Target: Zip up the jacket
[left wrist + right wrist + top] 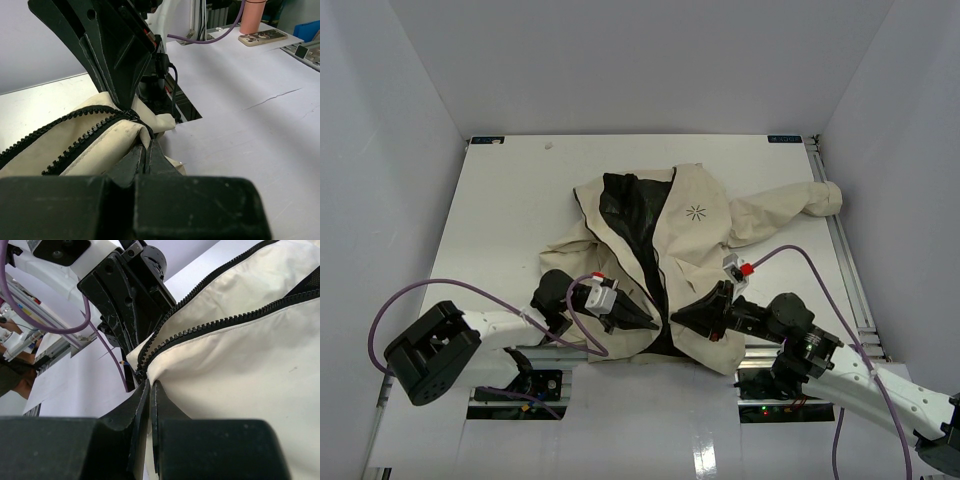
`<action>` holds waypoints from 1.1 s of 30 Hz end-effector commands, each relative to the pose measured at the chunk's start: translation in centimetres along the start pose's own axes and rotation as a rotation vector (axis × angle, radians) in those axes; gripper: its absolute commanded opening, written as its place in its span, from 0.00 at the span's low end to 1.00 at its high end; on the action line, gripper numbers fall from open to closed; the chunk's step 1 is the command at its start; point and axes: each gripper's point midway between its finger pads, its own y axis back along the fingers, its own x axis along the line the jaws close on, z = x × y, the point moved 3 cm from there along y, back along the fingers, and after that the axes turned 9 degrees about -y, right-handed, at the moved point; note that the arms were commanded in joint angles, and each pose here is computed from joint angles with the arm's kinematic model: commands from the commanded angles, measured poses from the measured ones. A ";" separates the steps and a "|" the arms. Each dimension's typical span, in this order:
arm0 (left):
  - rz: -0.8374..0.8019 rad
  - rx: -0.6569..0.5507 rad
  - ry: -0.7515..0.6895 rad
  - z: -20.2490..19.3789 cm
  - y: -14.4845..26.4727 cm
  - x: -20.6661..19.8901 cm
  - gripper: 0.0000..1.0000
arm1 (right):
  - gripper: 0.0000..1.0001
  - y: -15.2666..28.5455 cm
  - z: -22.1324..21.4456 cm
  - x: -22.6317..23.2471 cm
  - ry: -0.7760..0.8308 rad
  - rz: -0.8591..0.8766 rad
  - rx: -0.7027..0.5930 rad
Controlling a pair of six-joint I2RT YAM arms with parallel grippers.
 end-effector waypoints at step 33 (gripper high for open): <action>-0.103 0.089 0.233 -2.8 0.4 -2.3 0.00 | 0.08 -0.5 7.9 1.4 0.204 -0.102 -0.243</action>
